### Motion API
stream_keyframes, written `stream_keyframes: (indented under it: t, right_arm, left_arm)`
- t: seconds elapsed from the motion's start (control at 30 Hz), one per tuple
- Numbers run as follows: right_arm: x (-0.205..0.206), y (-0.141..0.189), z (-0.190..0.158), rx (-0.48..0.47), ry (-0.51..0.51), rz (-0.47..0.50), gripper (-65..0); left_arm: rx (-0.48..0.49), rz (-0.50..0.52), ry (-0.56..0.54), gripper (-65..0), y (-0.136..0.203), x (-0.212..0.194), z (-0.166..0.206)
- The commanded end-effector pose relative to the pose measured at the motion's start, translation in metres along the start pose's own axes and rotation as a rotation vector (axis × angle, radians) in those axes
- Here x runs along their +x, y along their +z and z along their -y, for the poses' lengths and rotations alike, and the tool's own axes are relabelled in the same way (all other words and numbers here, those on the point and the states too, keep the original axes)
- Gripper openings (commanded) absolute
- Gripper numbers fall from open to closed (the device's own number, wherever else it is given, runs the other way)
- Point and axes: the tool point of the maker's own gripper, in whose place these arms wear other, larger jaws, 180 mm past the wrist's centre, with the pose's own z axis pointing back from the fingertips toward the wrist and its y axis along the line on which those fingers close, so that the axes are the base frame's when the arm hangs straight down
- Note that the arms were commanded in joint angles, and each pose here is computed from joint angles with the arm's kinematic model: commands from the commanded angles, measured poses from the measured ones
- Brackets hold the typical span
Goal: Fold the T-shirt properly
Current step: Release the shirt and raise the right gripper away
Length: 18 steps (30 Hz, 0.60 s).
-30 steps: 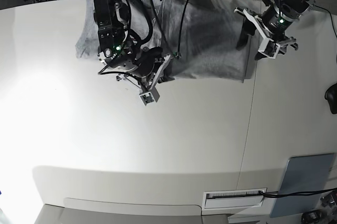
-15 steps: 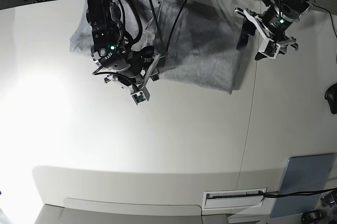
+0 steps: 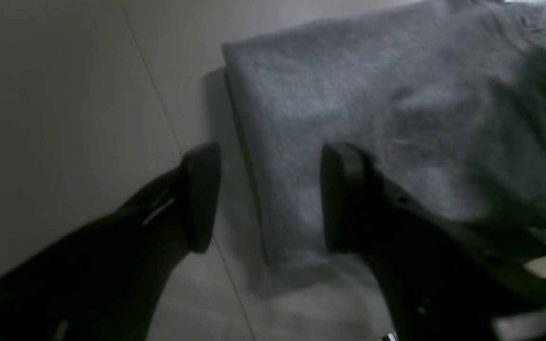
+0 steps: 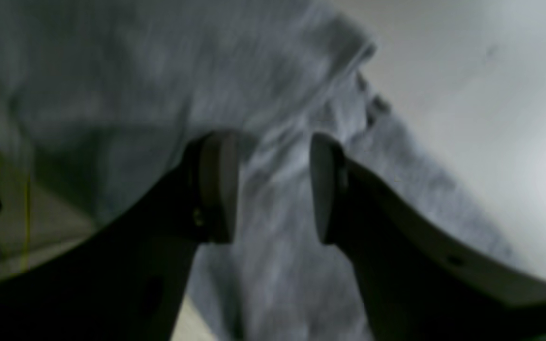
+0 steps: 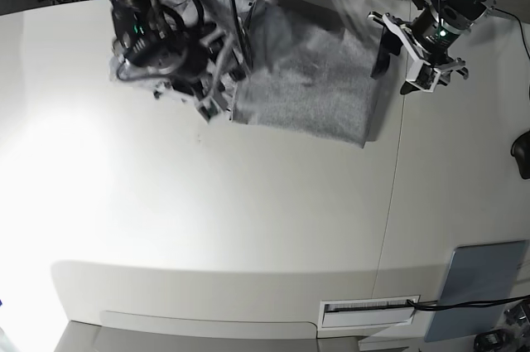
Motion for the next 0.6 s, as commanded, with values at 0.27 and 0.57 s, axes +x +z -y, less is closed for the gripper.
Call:
stream_keyframes:
  t: [0.27,0.57]
  right_arm:
    - [-0.033,0.049,-0.034,0.065,0.133,-0.031,-39.9]
    - [-0.072,0.055,-0.044,0.087,0.095,-0.152,-39.9]
  left_arm:
    - [-0.001,0.035,-0.009,-33.1,0.003,0.009,-0.001]
    - [-0.001,0.035,-0.009,-33.1,0.003,0.009,-0.001]
